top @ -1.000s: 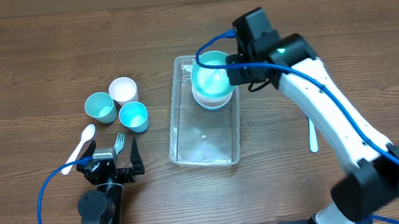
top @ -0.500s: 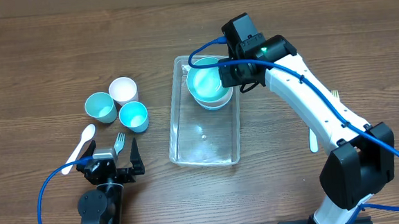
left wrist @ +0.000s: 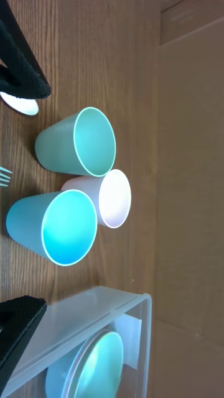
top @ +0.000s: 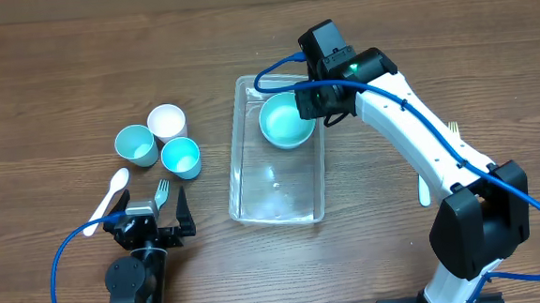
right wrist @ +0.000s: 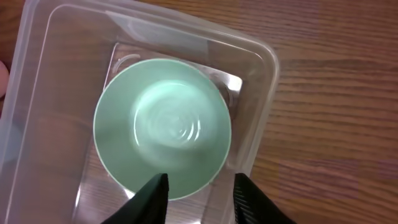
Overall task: Pack container
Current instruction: 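Release the teal bowl and raise the right gripper away, then move the left gripper over the blue cup and grasp it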
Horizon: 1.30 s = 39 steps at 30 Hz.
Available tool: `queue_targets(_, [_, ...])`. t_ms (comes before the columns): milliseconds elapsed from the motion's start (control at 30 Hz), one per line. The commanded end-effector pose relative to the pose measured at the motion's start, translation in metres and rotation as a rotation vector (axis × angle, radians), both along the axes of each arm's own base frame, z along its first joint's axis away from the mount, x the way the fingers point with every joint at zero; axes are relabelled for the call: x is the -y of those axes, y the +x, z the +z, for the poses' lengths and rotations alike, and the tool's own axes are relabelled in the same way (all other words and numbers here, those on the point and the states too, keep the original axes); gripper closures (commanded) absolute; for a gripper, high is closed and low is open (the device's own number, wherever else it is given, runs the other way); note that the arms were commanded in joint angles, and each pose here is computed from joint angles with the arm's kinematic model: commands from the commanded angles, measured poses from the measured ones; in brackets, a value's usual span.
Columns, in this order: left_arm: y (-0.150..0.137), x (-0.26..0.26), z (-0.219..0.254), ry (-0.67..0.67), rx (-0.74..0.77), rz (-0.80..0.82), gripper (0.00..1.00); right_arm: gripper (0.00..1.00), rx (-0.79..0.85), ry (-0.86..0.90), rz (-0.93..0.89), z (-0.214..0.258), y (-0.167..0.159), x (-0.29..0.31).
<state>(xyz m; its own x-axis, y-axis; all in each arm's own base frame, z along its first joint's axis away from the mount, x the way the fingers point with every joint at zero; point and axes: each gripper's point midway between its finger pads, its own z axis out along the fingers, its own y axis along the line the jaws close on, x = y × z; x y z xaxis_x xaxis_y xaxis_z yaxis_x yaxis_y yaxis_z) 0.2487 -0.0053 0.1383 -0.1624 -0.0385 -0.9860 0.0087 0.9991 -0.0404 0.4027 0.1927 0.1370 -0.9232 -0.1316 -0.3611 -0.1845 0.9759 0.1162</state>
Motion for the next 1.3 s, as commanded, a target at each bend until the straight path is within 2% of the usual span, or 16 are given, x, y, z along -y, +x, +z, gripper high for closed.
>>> queue_targets(0, [0.000, 0.000, -0.002, 0.020, -0.002, -0.005, 0.00, 0.62, -0.002, -0.001, 0.005, -0.003, 0.000, -0.002])
queue_targets(200, [0.000, 0.000, -0.002, 0.020, -0.002, -0.005, 0.00, 0.61, 0.041, -0.031, -0.041, 0.033, 0.006, 0.014])
queue_targets(367, [0.000, 0.000, -0.002, 0.020, -0.002, -0.005, 0.00, 0.60, 0.072, -0.044, -0.177, 0.069, 0.011, 0.065])
queue_targets(400, [0.000, 0.000, -0.002, 0.020, -0.002, -0.005, 0.00, 0.58, 0.075, -0.041, -0.207, 0.074, 0.011, 0.077])
queue_targets(533, [0.000, 0.000, -0.002, 0.020, -0.002, -0.005, 0.00, 0.40, 0.060, -0.036, -0.370, 0.089, 0.004, 0.143])
queue_targets(600, [0.000, 0.000, -0.002, 0.020, -0.002, -0.005, 0.00, 0.20, 0.046, -0.041, -0.437, 0.090, 0.001, 0.171])
queue_targets(700, [0.000, 0.000, -0.002, 0.020, -0.002, -0.005, 0.00, 0.00, 0.002, -0.035, -0.544, 0.086, -0.007, 0.213])
queue_targets(833, [0.000, 0.000, -0.001, 0.020, 0.001, -0.005, 0.00, 0.00, -0.032, -0.042, -0.620, 0.083, -0.017, 0.242])
queue_targets(1100, [0.000, 0.000, -0.001, 0.020, 0.003, -0.005, 0.00, 0.00, -0.031, -0.042, -0.635, 0.083, -0.018, 0.248])
queue_targets(1267, [-0.002, 0.019, 0.008, -0.086, 0.005, -0.100, 0.00, 0.00, -0.030, -0.042, -0.635, 0.083, -0.018, 0.248])
